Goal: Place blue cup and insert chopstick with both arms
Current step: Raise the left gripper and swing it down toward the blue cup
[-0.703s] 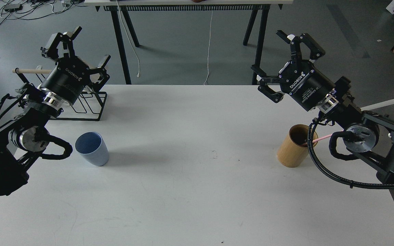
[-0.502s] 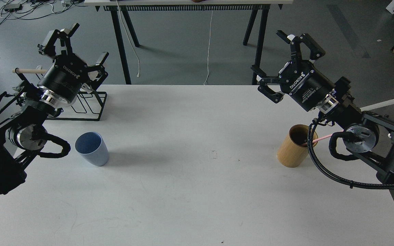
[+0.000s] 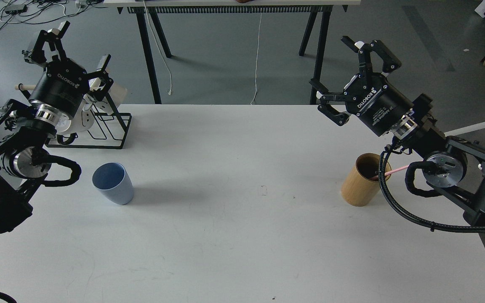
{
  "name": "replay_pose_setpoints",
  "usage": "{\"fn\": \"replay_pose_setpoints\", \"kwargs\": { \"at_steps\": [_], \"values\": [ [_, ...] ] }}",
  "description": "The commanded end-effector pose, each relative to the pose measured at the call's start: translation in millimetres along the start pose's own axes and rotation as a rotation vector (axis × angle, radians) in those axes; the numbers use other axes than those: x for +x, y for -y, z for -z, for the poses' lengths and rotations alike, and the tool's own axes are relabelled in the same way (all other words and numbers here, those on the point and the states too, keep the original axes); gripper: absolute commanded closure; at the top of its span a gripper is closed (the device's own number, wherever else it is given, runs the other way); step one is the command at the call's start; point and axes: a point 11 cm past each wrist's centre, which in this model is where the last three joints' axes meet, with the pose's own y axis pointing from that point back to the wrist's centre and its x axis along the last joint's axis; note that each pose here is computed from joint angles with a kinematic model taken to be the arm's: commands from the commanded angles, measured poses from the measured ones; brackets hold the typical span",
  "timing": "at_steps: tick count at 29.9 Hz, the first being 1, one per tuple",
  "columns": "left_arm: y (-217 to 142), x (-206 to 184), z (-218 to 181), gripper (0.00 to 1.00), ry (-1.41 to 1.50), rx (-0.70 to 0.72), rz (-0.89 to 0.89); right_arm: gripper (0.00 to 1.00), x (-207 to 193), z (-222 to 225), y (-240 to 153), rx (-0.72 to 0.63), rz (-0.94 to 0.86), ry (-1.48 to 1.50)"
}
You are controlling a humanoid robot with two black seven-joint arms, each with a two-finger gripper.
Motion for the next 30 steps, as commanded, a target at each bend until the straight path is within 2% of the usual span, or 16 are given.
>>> {"fn": "replay_pose_setpoints", "kwargs": {
  "at_steps": [1,6,8,10,15,21,28,30],
  "values": [
    [17,-23,-32,0.01,0.008,-0.058,0.085,0.02,0,8,2,0.023,0.001,-0.003],
    [37,-55,-85,0.0,0.102,-0.101,0.211,0.02,1,23,4,0.067,-0.002,-0.013],
    [36,-56,-94,0.0,0.199,-0.066,0.239,0.02,1,28,6,0.079,0.001,-0.017],
    [37,-63,-100,0.0,0.341,-0.002,0.298,0.02,1,30,7,0.082,0.003,-0.02],
    [20,-76,-86,0.01,0.829,0.279,0.521,0.02,3,31,4,0.086,-0.007,-0.021],
    [-25,-53,-75,0.01,1.261,0.605,0.701,0.02,8,20,-6,0.07,-0.03,-0.003],
    [-63,-7,-65,0.02,1.641,0.833,0.804,0.02,11,17,-9,0.064,-0.039,0.0],
    [-71,17,-66,0.02,1.728,0.89,0.785,0.02,10,17,-8,0.066,-0.038,0.001]
  ]
}}
